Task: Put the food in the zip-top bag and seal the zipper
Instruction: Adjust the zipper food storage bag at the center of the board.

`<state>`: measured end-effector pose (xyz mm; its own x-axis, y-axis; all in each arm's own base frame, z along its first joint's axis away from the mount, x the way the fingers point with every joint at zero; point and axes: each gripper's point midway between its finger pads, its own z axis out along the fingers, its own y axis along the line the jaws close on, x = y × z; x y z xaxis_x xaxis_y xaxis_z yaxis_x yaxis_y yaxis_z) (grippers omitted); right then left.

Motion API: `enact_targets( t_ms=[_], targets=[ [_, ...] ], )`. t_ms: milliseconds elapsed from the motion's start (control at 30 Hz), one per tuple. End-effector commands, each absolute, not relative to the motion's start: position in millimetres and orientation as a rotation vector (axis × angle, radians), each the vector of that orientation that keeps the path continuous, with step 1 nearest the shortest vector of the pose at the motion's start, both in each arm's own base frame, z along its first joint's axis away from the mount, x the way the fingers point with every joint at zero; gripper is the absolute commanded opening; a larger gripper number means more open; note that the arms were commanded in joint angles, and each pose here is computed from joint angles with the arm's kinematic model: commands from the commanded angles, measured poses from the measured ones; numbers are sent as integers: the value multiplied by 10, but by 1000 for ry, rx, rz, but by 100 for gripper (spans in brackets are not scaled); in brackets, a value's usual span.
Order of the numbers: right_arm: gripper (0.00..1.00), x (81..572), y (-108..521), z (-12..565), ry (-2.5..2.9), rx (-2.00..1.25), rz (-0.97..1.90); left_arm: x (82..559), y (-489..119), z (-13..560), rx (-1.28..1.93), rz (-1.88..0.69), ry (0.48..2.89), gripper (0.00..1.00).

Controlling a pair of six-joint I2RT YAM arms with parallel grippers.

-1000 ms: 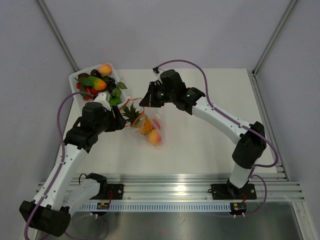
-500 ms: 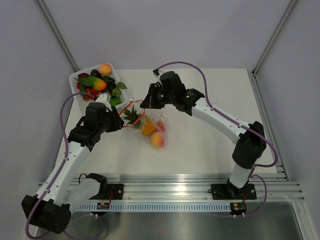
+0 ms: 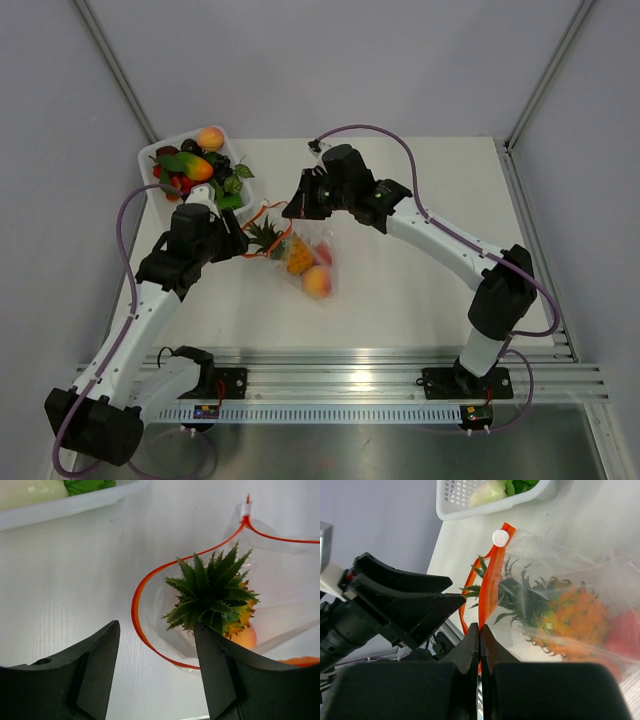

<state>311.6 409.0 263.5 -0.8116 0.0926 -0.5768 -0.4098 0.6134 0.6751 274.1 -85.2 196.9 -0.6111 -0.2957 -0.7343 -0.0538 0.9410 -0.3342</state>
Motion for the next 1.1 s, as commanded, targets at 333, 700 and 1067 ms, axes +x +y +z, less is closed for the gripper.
enact_targets(
  t_ms=[333, 700, 1067],
  targets=[
    [0, 3107, 4055, 3065, 2130, -243, 1190, 2833, -1023, 1641, -317, -480, 2271, 49],
    [0, 3118, 4079, 3035, 2134, -240, 1196, 2773, -1227, 1683, -276, -650, 2244, 23],
    [0, 3020, 3883, 3597, 2026, -269, 1175, 2658, -1505, 3018, -55, -868, 2042, 0]
  ],
)
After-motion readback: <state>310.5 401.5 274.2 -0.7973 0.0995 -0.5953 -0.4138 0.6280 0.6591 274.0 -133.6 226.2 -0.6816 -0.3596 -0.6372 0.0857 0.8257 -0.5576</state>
